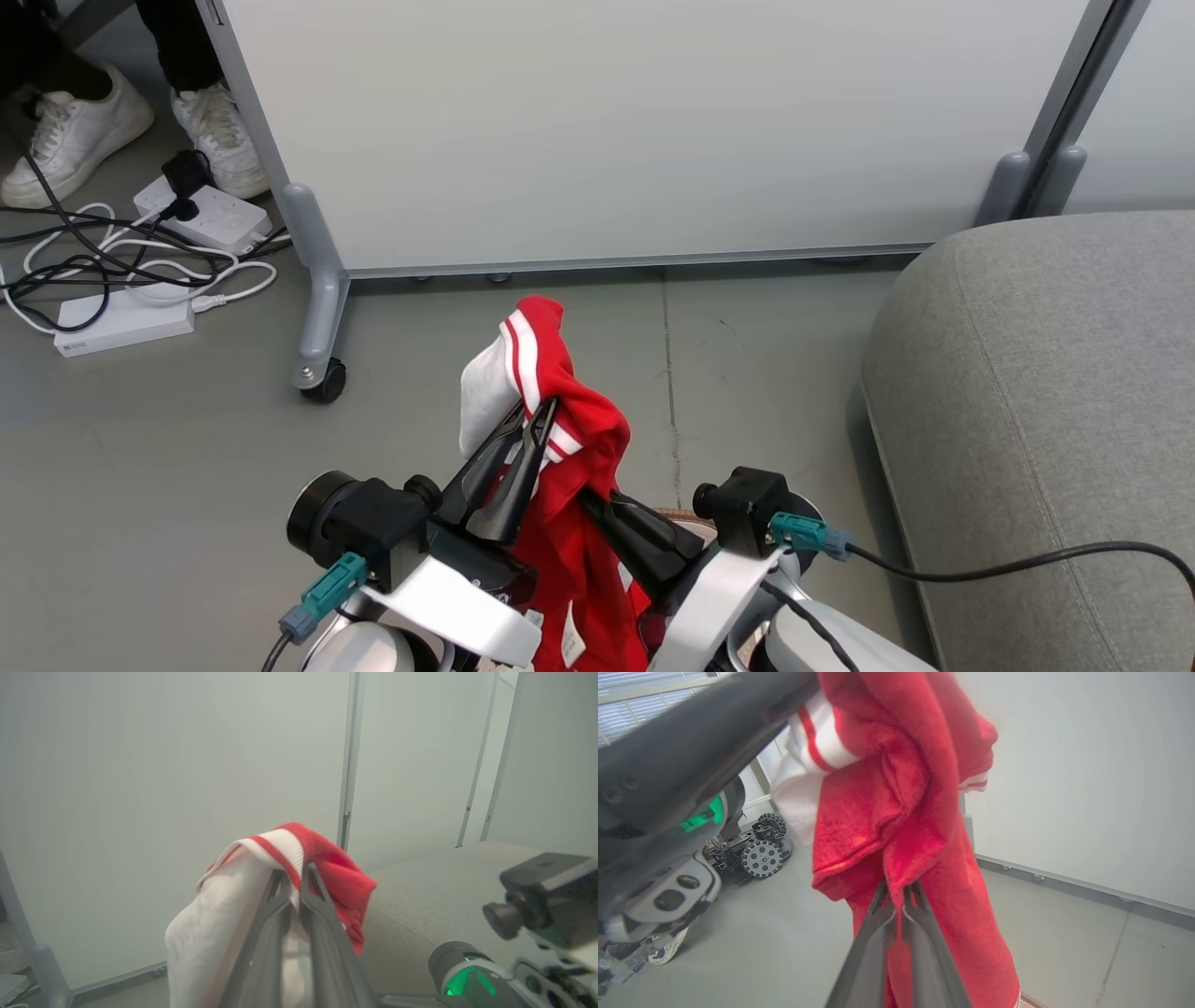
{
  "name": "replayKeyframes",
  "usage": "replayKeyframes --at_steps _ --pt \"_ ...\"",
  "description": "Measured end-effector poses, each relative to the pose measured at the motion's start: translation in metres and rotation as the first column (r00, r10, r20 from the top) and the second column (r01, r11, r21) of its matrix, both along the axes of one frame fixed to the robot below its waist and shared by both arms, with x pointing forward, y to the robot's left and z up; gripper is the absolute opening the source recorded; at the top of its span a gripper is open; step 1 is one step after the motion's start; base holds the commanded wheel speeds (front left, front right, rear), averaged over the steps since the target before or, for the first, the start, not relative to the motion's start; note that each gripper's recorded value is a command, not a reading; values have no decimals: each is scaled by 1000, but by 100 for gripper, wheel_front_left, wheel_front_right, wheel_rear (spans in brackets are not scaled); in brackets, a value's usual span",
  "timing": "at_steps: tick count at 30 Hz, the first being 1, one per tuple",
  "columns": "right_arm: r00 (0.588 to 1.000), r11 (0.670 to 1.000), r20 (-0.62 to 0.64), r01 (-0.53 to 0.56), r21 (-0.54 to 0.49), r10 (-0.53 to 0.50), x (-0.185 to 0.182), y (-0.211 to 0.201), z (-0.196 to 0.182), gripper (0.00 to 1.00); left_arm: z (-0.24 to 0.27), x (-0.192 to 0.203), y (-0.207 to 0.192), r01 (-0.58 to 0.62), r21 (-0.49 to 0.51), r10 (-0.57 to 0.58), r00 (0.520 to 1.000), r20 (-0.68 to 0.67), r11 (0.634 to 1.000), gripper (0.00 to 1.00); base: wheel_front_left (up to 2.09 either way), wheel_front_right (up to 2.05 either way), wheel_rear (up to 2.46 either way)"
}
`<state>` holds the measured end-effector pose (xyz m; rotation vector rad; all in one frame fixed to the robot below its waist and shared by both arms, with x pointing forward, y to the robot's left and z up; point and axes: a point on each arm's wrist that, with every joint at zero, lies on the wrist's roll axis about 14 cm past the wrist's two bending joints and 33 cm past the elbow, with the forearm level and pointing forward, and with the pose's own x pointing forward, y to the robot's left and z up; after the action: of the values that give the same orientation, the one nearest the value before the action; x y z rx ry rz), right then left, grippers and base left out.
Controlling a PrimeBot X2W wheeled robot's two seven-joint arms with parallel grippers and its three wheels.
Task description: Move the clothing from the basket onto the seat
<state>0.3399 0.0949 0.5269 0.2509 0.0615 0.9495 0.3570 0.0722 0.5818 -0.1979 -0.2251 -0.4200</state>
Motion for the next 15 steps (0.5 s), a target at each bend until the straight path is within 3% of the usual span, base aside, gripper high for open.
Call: replayKeyframes --at_steps 5,6,7,8,15 --pt "1000 999 4 29 34 -29 10 -6 8 0 0 2 -3 4 -2 -4 1000 1 1000 0 0 0 0" --pt "999 998 5 38 44 -39 13 -8 11 0 0 3 -4 5 -4 -5 1000 1 1000 16 0 0 0" --pt "999 997 5 51 52 -51 16 -10 12 0 0 4 -4 3 -3 -3 1000 0 1000 46 0 0 0" --pt "998 996 6 64 57 -64 20 -13 14 0 0 5 -5 3 -2 -3 1000 -1 1000 97 0 0 0" --pt "973 971 61 214 107 -221 57 -54 38 0 -3 7 -24 69 45 -69 998 5 997 100 0 0 0"
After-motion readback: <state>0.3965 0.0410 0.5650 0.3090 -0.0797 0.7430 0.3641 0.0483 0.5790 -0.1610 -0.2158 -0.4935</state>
